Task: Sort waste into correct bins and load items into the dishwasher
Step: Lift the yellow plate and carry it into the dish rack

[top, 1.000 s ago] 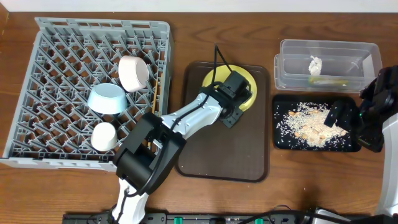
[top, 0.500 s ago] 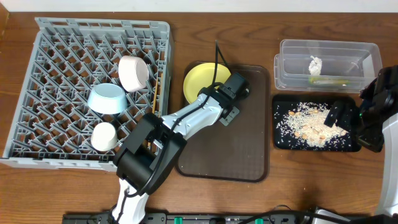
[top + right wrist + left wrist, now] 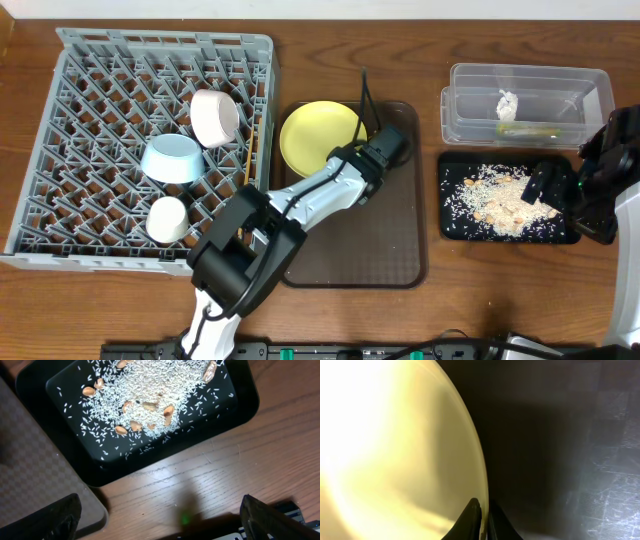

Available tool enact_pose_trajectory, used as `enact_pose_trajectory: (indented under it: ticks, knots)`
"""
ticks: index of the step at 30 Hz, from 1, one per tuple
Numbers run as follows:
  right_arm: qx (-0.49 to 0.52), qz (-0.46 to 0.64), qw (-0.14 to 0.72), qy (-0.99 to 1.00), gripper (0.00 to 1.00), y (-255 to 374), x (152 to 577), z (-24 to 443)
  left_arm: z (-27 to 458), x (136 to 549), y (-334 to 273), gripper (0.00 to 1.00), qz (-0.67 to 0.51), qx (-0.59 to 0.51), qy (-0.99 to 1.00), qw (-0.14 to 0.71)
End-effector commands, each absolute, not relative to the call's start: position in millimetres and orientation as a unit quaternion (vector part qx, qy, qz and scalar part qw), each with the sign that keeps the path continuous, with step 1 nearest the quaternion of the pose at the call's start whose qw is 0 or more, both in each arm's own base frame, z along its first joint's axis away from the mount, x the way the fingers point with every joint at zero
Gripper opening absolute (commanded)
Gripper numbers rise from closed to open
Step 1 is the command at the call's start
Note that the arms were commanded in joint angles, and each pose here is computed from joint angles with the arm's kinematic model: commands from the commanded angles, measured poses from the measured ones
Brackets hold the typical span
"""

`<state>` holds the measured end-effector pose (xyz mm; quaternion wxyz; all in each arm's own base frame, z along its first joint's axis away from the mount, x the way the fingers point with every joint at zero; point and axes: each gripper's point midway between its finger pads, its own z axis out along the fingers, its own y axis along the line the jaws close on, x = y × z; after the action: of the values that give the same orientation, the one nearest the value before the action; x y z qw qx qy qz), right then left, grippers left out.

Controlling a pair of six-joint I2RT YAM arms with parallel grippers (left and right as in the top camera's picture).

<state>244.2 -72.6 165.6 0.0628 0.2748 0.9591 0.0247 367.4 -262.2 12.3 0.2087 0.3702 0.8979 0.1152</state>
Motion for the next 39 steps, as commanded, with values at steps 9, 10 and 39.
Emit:
enact_pose_trajectory:
  ticks: [9,10,39]
  knots:
    - [0.28,0.026,0.071,0.957,0.99,-73,246,170,61,373,-254,0.08,0.167,0.35,0.883,0.265]
    - [0.28,0.026,0.071,0.957,0.99,-73,246,170,67,374,-253,0.08,0.165,0.347,0.883,0.27]
    - [0.28,0.026,0.07,0.957,0.99,-73,245,170,205,398,-197,0.08,-0.168,0.187,0.907,0.338]
